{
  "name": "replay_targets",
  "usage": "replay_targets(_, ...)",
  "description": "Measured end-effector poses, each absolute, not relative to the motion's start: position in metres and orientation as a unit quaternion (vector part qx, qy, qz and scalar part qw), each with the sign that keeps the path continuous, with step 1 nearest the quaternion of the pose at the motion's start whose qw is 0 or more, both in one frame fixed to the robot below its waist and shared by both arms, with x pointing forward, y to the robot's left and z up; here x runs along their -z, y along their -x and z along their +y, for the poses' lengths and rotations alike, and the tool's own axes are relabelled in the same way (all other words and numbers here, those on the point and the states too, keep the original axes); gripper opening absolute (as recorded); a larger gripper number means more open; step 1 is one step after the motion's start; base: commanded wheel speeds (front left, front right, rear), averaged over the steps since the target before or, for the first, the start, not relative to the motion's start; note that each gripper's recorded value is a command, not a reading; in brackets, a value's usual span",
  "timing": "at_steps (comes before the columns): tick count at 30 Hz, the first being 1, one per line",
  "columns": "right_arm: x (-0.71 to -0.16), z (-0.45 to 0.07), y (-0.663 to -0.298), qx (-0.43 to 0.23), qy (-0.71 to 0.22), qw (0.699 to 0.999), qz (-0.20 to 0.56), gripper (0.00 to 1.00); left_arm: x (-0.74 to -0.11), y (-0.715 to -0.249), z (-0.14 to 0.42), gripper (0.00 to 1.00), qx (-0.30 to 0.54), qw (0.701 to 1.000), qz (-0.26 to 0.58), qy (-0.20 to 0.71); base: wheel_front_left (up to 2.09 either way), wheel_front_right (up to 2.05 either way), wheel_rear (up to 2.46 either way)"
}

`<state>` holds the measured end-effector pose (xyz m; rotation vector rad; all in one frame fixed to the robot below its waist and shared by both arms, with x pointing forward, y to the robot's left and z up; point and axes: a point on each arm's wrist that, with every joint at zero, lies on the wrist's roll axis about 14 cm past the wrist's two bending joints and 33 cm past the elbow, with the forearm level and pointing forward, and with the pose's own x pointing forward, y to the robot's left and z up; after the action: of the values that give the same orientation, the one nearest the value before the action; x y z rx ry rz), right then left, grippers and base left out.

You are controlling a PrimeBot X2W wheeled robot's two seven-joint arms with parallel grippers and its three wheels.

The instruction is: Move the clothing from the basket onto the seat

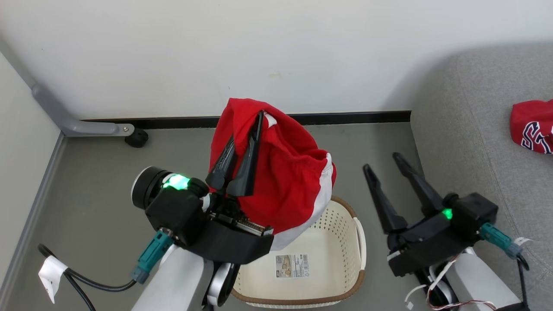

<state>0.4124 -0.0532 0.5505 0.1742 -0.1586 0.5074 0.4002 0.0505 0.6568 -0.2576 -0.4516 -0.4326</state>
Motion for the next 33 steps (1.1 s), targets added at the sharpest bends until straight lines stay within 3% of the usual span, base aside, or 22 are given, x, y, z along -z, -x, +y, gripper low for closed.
replay_targets(7,-0.566,-0.015,-0.392,-0.323,-0.102,0.937,-0.091,1.00,-0.658,-0.399,0.048,0.00,0.217,0.942,-0.224,0.124,0.00,0.00,0.00)
replay_targets(15,-0.544,0.007,-0.378,-0.377,-0.096,0.920,-0.047,1.00,-0.663,-0.396,0.044,0.00,0.228,0.938,-0.232,0.122,0.00,0.00,0.00)
replay_targets(24,-0.527,0.010,-0.388,-0.382,-0.110,0.918,-0.008,1.00,-0.669,-0.391,0.036,0.00,0.244,0.932,-0.240,0.120,0.00,0.00,0.00)
replay_targets(33,-0.539,0.044,-0.394,-0.431,-0.119,0.895,-0.005,1.00,-0.666,-0.389,0.037,0.00,0.245,0.933,-0.237,0.115,0.00,0.00,0.00)
